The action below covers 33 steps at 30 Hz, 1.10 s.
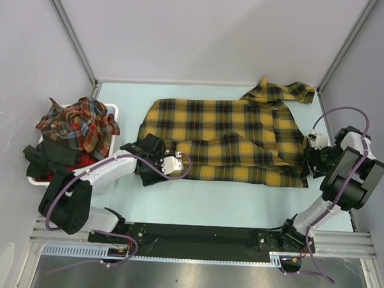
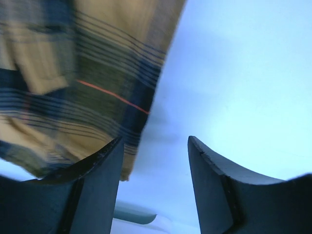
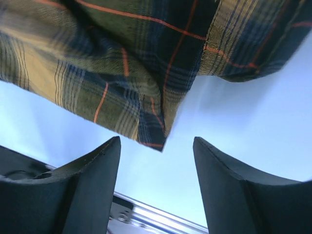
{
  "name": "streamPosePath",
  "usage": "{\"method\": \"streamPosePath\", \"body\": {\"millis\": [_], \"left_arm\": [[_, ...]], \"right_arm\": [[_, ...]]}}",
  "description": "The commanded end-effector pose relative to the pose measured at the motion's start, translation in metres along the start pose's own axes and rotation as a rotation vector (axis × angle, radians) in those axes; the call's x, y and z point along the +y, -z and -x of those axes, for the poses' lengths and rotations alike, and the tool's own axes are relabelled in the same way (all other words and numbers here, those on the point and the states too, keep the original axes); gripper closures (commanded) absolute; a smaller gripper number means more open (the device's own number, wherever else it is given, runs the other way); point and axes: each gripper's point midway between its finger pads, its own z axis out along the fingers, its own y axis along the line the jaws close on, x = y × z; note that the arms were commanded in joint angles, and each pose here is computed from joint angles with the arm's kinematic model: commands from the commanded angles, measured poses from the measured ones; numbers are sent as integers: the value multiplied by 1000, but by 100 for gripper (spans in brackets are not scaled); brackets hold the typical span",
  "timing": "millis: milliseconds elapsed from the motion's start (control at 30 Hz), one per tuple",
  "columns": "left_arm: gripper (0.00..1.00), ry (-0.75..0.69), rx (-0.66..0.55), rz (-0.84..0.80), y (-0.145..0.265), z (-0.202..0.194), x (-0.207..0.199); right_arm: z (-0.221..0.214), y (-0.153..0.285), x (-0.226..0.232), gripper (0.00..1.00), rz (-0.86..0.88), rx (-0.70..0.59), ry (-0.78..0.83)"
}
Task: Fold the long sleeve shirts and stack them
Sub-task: Fold the shirt
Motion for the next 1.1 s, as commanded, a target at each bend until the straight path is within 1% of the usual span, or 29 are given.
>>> {"method": "streamPosePath", "body": {"millis": [0,67,133,167,233,267,300,333,367,400,467,533,567,600,667,733,833,933,967,1000,1033,1067], "left_arm": [[40,-86,40,49,-15,-16,7],[40,-100,64,72,-19,-21,11],[41,-105,77,90,-27,-26,14],[43,-106,81,90,-30,-27,14],[49,-100,95,78,-36,-29,12],[61,-97,102,72,-37,-30,11],[68,-95,104,70,-38,-30,11],[75,-96,103,71,-37,-29,11],[87,-95,97,63,-36,-28,8],[91,-96,96,56,-34,-28,5],[100,-106,80,49,-28,-25,1],[100,-124,79,-14,-22,-26,-16],[100,-133,56,-13,-15,-23,-19],[100,-137,54,-61,-11,-25,-32],[100,-169,31,-77,-2,-22,-44],[100,-188,35,-140,3,-28,-64],[100,-205,33,-207,8,-35,-86],[100,-219,20,-244,15,-37,-96],[91,-224,10,-234,18,-33,-93],[78,-220,10,-233,21,-31,-92],[69,-217,2,-233,24,-28,-90],[54,-212,-37,-233,33,-15,-85]], "right_arm": [[-3,-18,7,34,78,1,-193],[-4,-30,3,34,85,11,-228],[-8,-42,-2,36,76,30,-258],[-12,-50,-4,39,80,49,-272],[-17,-58,-9,53,66,63,-284],[-19,-60,-11,61,63,70,-288],[-19,-59,-12,76,60,69,-291],[-20,-57,-12,85,57,70,-290],[-21,-54,-13,97,50,72,-286],[-22,-48,-13,100,40,71,-285],[-30,-41,-11,100,34,91,-264],[-37,-30,-12,100,8,98,-252],[-44,-25,-10,100,15,117,-239],[-46,-19,-9,100,3,114,-233],[-62,-14,-8,100,-7,147,-231],[-77,-5,-5,100,-17,171,-211],[-100,1,4,100,-2,224,-179],[-120,2,19,100,37,277,-145],[-125,5,25,97,51,296,-137],[-119,10,23,70,52,284,-125],[-112,16,21,56,57,262,-117],[-105,24,21,38,63,240,-120]]}}
